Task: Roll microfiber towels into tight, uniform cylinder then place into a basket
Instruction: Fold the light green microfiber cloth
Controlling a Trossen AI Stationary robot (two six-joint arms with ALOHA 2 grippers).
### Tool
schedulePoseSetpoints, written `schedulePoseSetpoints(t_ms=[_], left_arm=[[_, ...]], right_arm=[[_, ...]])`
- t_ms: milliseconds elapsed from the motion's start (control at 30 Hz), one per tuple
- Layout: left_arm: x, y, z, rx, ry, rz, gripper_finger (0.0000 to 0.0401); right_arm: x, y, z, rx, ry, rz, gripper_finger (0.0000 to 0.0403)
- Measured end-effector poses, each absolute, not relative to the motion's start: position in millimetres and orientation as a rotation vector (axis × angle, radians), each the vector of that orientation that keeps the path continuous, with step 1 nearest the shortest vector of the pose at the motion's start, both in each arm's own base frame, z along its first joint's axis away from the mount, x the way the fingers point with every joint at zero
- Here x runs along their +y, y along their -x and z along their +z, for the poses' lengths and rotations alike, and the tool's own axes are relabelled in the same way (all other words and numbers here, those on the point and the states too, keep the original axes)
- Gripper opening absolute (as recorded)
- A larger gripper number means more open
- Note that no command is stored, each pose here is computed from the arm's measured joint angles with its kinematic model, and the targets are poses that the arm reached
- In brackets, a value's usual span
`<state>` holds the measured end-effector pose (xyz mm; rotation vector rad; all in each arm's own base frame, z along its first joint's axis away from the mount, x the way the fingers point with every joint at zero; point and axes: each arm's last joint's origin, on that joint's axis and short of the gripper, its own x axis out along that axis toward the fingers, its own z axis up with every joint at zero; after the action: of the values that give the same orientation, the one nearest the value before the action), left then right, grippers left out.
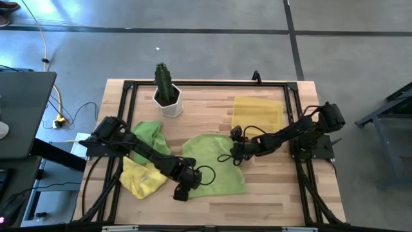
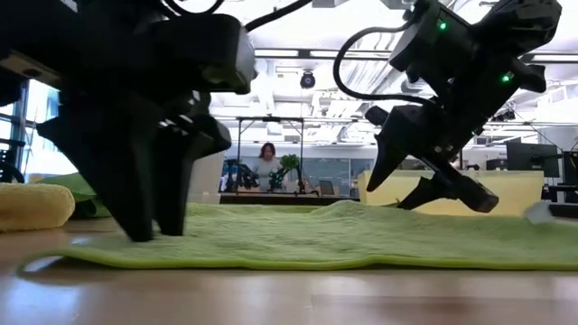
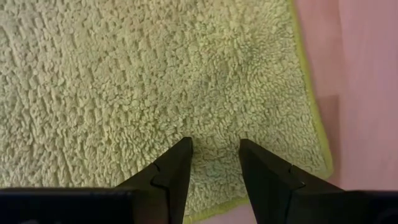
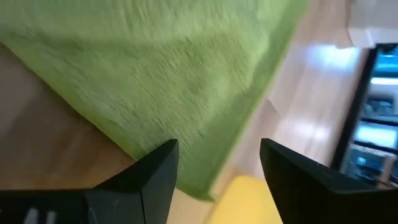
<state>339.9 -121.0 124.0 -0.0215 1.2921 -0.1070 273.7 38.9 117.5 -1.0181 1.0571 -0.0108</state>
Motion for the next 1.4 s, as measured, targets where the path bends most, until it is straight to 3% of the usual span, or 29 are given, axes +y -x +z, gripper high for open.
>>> schedulePoseSetpoints(t_ms=[233,433,500,600,767,1100,1400], left_arm=[[-121,-341,126,1.305,0.014,-0.098,0.0131],[-124,-350,141,1.280,-0.004,-0.122,0.0131],[-126,-355,152,1.240,0.001,-0.129,0.0131],[-128,-360,165,1.189,0.030,-0.123,0.0131],[-132,-359,162,1.192,0.065,-0.091,0.0131],[-146,-352,155,1.229,0.035,-0.098,0.0131],[-147,-350,126,1.356,0.008,-0.055,0.0131]], right_arm=[[37,-273,120,1.086,1.125,-0.174,0.0220],[59,-274,129,1.057,1.152,-0.193,0.0220],[69,-276,135,1.022,1.077,-0.206,0.0220],[83,-282,141,0.948,0.792,-0.158,0.0220],[89,-281,137,0.955,0.443,-0.034,0.0220],[86,-272,127,0.990,0.439,-0.076,0.0220],[90,-277,134,0.958,0.488,-0.088,0.0220]])
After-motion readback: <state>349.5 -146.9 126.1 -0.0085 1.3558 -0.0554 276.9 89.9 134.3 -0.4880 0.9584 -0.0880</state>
